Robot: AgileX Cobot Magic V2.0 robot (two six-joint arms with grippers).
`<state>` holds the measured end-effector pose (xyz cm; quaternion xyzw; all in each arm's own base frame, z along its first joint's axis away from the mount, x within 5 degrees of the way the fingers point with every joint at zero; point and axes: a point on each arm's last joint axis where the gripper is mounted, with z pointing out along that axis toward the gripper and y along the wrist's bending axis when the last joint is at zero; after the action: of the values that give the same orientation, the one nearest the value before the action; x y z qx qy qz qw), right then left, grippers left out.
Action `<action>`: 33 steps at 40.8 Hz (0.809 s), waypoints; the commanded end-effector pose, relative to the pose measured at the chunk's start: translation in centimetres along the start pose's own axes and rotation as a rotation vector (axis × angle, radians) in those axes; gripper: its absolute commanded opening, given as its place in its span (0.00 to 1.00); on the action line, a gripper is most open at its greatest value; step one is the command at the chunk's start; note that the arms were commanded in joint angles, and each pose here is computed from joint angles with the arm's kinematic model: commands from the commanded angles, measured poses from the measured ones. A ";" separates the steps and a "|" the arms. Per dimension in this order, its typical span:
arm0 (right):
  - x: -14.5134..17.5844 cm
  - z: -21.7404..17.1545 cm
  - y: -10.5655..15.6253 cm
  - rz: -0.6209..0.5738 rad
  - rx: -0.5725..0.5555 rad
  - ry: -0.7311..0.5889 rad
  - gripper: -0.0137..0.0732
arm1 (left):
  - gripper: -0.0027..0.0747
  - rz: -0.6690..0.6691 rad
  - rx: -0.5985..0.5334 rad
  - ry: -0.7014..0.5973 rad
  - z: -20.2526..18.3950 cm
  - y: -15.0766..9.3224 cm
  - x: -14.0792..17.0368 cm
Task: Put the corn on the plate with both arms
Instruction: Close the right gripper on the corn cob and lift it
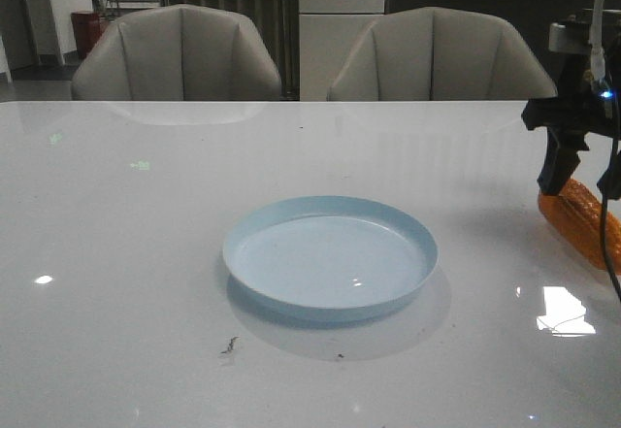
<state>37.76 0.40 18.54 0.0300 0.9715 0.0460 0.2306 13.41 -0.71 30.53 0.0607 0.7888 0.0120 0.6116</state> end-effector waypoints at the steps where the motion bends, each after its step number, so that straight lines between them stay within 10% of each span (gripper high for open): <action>1: -1.6 -1.3 0.0 -0.015 0.002 -0.099 0.73 | 0.53 -0.009 -0.019 -0.120 -0.3 0.2 -1.8; 14: -0.9 1.1 -0.2 -0.010 0.006 -0.031 0.71 | 0.53 -0.009 -0.019 -0.120 -0.3 0.2 -1.8; 22: -1.0 1.2 -0.2 -0.027 0.006 -0.041 0.53 | 0.53 -0.009 -0.019 -0.120 -0.3 0.2 -1.8; 33: -4.4 -1.6 4.4 -0.141 -0.060 -0.076 0.51 | 0.53 -0.009 -0.019 -0.120 -0.3 0.2 -1.8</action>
<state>40.11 2.50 17.46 -0.0117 0.9770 0.0506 0.2067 13.41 -0.71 30.54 0.0609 0.7883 0.0123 0.6122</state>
